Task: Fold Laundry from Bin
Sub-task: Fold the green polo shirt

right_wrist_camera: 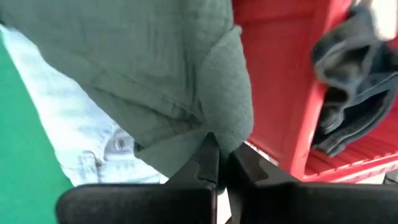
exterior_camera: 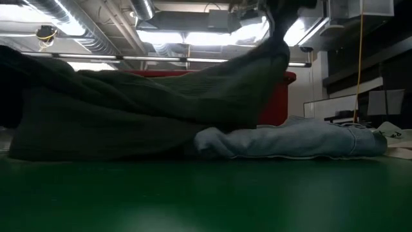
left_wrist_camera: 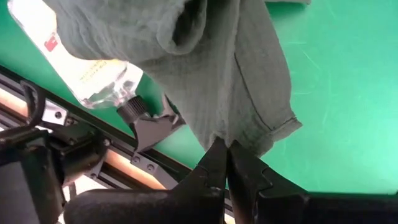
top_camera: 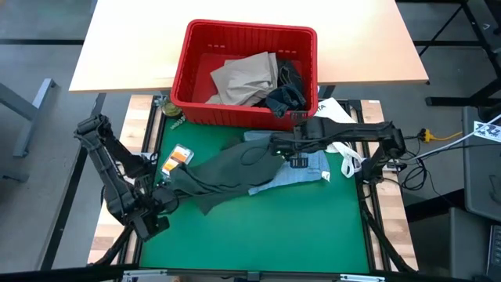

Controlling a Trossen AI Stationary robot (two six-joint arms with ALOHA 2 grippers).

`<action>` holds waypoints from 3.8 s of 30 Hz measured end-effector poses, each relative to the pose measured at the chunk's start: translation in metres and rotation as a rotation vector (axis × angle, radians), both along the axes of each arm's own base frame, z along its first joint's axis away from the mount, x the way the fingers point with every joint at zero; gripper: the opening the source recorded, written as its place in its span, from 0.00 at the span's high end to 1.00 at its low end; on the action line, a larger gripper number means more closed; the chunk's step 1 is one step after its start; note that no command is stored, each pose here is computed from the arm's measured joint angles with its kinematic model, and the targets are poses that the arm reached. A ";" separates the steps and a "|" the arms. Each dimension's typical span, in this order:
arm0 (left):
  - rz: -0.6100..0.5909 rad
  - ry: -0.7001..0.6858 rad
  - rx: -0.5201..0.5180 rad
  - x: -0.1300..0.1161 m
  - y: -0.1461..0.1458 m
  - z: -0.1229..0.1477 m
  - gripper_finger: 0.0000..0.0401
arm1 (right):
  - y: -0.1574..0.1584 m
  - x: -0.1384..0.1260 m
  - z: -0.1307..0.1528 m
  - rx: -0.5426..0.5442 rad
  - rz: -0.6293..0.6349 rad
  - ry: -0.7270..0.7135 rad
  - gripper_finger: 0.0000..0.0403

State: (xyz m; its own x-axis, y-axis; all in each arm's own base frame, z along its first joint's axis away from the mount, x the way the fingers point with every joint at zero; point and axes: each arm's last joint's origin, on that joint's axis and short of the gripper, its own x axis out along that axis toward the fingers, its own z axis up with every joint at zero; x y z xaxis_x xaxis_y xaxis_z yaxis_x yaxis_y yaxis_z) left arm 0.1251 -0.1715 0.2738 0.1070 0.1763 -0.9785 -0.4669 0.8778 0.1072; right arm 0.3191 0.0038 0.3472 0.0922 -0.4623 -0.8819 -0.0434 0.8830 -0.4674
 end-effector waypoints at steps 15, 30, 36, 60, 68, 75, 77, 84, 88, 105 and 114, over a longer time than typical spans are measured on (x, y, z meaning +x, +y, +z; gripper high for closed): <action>-0.027 -0.039 -0.048 -0.003 -0.009 0.000 0.78 | -0.009 0.004 -0.019 0.071 -0.027 0.013 0.98; -0.179 -0.446 0.177 0.017 -0.008 -0.029 0.57 | -0.009 0.004 -0.019 0.078 -0.026 0.013 0.98; -0.232 -0.386 0.124 0.019 -0.004 -0.061 0.60 | -0.009 0.005 -0.019 0.078 -0.026 0.003 0.98; -0.251 -0.311 0.065 -0.001 0.020 -0.138 0.63 | -0.009 0.006 -0.018 0.079 -0.026 -0.006 0.98; -0.230 -0.281 0.049 -0.005 0.023 -0.143 0.74 | -0.009 0.006 -0.018 0.078 -0.026 -0.007 0.98; -0.135 -0.273 0.007 -0.005 0.022 -0.141 0.98 | -0.009 0.007 -0.018 0.077 -0.026 -0.013 0.98; -0.126 -0.259 -0.014 -0.004 0.020 -0.138 0.98 | -0.010 0.008 -0.018 0.049 -0.027 -0.032 0.98; -0.134 -0.190 -0.073 0.000 0.010 -0.123 0.99 | -0.013 0.018 -0.014 -0.089 0.037 -0.093 0.96; -0.138 -0.127 -0.061 -0.002 0.010 -0.115 0.99 | -0.015 0.022 -0.014 -0.063 0.038 -0.140 0.85; -0.133 -0.101 -0.049 -0.003 0.010 -0.112 0.99 | -0.030 0.004 -0.018 0.026 0.008 0.052 0.51; -0.109 -0.127 -0.056 -0.002 0.009 -0.111 0.98 | 0.023 0.018 -0.030 0.363 0.198 -0.060 0.51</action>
State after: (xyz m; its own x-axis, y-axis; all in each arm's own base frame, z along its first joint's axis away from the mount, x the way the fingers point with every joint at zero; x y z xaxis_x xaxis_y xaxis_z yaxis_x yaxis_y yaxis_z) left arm 0.1232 -0.1625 0.1625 0.2455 0.1024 -0.9640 -0.3757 0.9268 0.0028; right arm 0.3367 0.0267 0.3177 0.2039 -0.0904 -0.9748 -0.2115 0.9681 -0.1341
